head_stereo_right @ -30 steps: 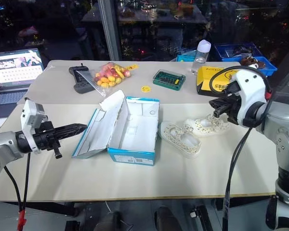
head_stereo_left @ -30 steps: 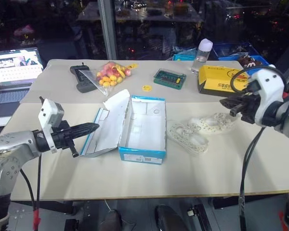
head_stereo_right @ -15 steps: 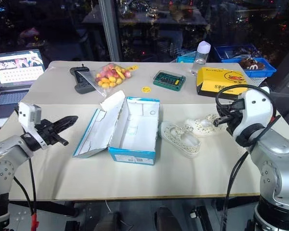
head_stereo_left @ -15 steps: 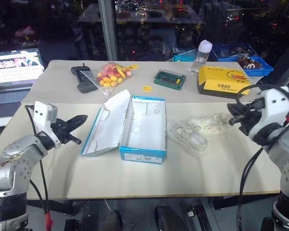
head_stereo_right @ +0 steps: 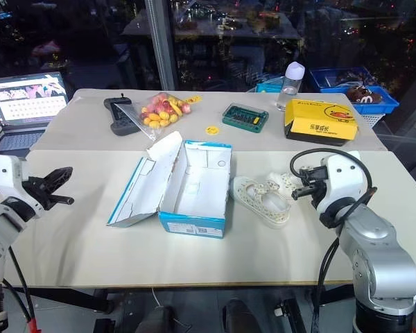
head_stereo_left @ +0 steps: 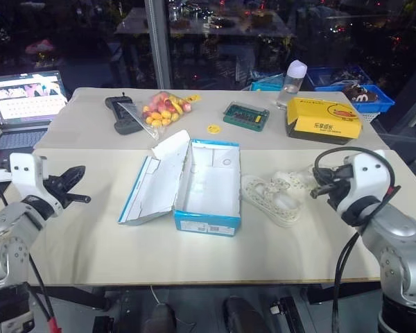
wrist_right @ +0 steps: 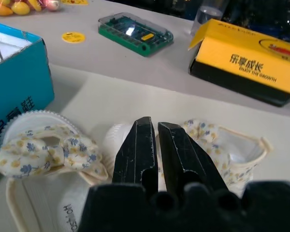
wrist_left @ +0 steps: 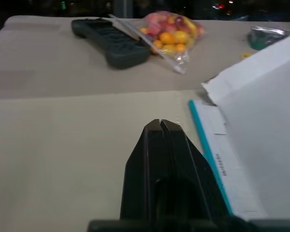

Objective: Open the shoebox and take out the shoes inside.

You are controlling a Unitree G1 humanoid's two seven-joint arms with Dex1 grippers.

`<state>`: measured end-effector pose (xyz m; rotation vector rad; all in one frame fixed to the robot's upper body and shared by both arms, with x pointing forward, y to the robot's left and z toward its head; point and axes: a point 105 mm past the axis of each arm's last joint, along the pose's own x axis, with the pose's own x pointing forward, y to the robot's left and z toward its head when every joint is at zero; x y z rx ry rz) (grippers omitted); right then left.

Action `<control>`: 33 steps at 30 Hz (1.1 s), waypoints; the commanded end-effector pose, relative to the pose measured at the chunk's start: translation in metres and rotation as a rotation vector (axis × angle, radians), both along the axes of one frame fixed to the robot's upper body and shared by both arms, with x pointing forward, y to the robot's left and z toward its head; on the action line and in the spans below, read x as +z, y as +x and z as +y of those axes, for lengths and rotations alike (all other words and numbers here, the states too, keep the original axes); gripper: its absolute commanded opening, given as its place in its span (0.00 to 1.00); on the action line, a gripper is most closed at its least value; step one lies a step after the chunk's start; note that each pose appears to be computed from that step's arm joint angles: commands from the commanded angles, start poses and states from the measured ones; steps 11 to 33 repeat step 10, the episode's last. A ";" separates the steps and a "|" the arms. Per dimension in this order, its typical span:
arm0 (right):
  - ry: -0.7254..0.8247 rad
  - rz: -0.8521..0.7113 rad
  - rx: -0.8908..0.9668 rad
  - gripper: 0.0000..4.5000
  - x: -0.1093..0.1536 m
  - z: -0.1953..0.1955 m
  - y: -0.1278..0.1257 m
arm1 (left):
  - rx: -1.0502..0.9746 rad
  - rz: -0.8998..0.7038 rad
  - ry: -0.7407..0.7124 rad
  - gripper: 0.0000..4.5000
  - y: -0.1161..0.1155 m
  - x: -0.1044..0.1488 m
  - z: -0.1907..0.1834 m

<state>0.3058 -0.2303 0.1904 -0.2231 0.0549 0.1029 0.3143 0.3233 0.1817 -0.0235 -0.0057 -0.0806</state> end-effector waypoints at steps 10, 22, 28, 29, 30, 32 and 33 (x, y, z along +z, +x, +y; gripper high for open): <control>-0.072 -0.066 -0.038 0.11 -0.002 -0.007 0.012 | 0.078 -0.100 -0.037 0.00 -0.003 0.011 0.009; -0.072 -0.066 -0.038 0.11 -0.002 -0.007 0.012 | 0.078 -0.100 -0.037 0.00 -0.003 0.011 0.009; -0.072 -0.066 -0.038 0.11 -0.002 -0.007 0.012 | 0.078 -0.100 -0.037 0.00 -0.003 0.011 0.009; -0.072 -0.066 -0.038 0.11 -0.002 -0.007 0.012 | 0.078 -0.100 -0.037 0.00 -0.003 0.011 0.009; -0.072 -0.066 -0.038 0.11 -0.002 -0.007 0.012 | 0.078 -0.100 -0.037 0.00 -0.003 0.011 0.009; -0.072 -0.066 -0.038 0.11 -0.002 -0.007 0.012 | 0.078 -0.100 -0.037 0.00 -0.003 0.011 0.009; -0.072 -0.066 -0.038 0.11 -0.002 -0.007 0.012 | 0.078 -0.100 -0.037 0.00 -0.003 0.011 0.009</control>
